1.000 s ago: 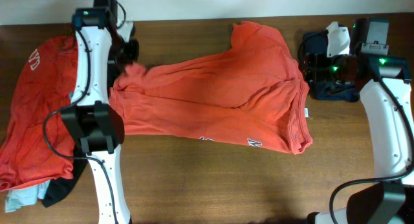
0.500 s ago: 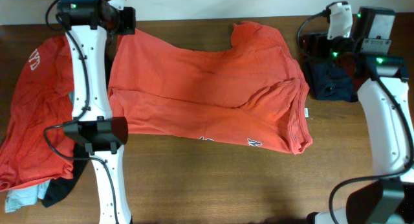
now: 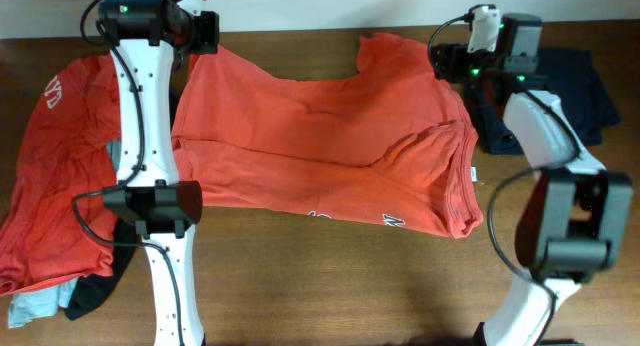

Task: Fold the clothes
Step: 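Move the right gripper to the shirt's top-right corner and grasp it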

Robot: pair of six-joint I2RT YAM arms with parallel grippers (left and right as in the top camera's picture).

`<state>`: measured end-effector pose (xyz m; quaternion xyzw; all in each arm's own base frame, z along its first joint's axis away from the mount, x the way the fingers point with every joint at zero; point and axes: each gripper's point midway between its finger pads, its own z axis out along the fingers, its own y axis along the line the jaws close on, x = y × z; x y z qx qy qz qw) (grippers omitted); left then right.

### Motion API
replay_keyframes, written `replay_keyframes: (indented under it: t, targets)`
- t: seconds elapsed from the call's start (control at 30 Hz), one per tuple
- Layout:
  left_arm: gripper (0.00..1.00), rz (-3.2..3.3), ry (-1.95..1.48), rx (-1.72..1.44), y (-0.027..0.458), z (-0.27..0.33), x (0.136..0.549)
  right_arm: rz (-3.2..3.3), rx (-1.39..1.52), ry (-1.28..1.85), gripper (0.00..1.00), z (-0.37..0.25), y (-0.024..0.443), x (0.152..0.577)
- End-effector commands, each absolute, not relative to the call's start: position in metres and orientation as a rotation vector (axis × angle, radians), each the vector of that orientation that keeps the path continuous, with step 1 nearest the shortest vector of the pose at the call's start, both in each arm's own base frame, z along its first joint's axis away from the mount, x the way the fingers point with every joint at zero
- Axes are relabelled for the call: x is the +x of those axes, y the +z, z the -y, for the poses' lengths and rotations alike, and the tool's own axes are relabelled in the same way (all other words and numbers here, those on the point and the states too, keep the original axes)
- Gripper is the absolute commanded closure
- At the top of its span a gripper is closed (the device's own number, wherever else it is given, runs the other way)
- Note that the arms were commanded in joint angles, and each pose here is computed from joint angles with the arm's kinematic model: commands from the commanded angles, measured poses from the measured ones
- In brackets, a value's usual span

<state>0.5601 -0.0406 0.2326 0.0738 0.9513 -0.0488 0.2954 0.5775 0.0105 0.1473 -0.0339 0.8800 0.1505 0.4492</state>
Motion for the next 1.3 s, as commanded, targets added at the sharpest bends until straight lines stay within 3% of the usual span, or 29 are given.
replay_keyframes:
  t: [0.0, 0.17, 0.5, 1.27]
  targets:
    - [0.99, -2.527, -0.135, 0.196, 0.235, 0.039, 0.559, -2.156, -0.078, 0.417, 0.25, -0.023, 0.137, 0.597]
    - [0.99, -2.554, -0.137, 0.197, 0.227, 0.039, 0.558, -2.158, -0.08, 0.378, 0.25, -0.029, 0.106, 0.63]
    - [0.99, -2.579, -0.086, 0.195, 0.22, 0.038, 0.556, -2.054, -0.042, 0.339, 0.25, -0.021, 0.094, 0.677]
    - [0.99, -2.576, -0.063, 0.209, 0.22, 0.044, 0.556, -2.049, -0.002, 0.307, 0.31, -0.017, 0.061, 0.686]
